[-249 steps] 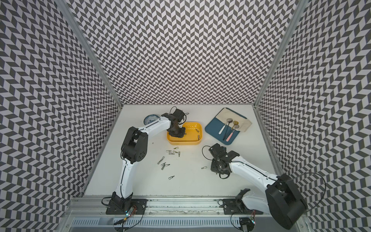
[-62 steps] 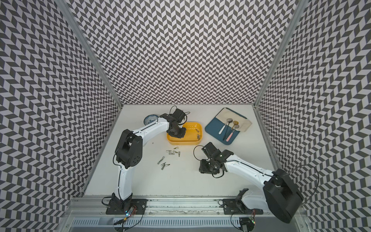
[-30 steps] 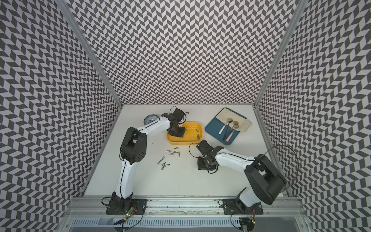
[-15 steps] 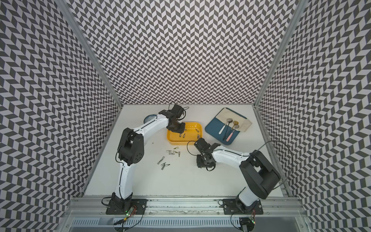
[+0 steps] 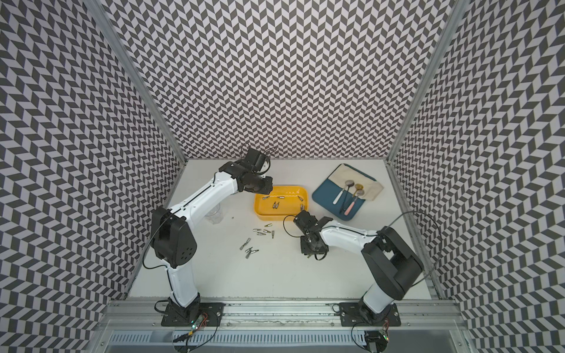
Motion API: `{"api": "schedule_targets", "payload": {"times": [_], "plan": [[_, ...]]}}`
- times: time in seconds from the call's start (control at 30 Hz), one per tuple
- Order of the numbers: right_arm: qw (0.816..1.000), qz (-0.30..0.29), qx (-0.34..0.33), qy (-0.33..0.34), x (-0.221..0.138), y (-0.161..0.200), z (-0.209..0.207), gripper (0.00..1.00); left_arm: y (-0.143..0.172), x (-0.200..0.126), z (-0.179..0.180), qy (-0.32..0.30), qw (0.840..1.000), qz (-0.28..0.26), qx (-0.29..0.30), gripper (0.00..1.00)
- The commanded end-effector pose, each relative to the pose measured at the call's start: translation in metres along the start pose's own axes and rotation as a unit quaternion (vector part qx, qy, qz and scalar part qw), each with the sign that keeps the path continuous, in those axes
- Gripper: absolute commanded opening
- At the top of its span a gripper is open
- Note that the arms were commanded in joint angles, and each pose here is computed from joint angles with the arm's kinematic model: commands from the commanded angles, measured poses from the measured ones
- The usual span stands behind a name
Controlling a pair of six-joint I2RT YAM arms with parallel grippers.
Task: Put the bit on the desktop into the storage box
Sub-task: Place the screwdriver bit in the storage box, then pick up the screwdriver bit from the center of the board.
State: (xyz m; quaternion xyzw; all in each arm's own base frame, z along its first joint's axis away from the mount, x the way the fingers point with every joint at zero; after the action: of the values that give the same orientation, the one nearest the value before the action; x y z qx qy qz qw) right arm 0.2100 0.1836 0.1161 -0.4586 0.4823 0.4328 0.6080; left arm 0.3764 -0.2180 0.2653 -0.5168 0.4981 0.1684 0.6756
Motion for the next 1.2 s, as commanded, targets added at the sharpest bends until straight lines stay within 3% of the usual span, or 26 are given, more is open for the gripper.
{"api": "schedule_targets", "payload": {"times": [0.0,0.17,0.27,0.47,0.73,0.93,1.17], "plan": [[1.0,0.009,0.0,0.014,0.0,0.01,-0.003,0.37,0.006,-0.005,0.004,-0.007,1.0,0.0,-0.007,0.36],[1.0,0.005,0.01,0.018,-0.002,0.016,-0.007,0.39,0.012,-0.005,0.004,-0.006,1.0,0.003,-0.009,0.36],[1.0,0.0,0.012,0.02,-0.004,0.016,-0.009,0.5,0.014,-0.004,0.004,-0.006,1.0,0.007,-0.009,0.36],[1.0,0.002,0.013,0.027,-0.006,0.017,-0.011,0.51,0.017,-0.005,0.003,-0.005,1.0,0.006,-0.011,0.36],[0.999,0.041,0.014,-0.017,-0.006,0.029,-0.011,0.49,0.025,-0.001,0.004,-0.005,1.0,0.012,-0.013,0.36],[0.999,0.033,0.011,-0.003,-0.004,0.026,-0.01,0.46,0.027,-0.004,0.003,-0.003,1.0,0.011,-0.013,0.36],[0.999,0.036,0.002,0.002,0.001,0.023,-0.005,0.37,0.035,-0.017,0.004,-0.01,1.0,0.005,-0.016,0.36]]}}
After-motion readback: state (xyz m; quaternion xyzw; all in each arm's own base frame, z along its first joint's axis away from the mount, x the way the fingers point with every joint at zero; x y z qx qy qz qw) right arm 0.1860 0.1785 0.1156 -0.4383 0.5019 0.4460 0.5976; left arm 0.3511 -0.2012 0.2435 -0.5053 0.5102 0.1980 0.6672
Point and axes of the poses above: each gripper's point midway between its finger pads, its own x axis out along the fingers, its own z axis along the line the jaws close on, y = z × x, the point moved 10 cm from there along -x, back along the fingers, and after that the axes turned 15 degrees about x, right-handed, at the moved point
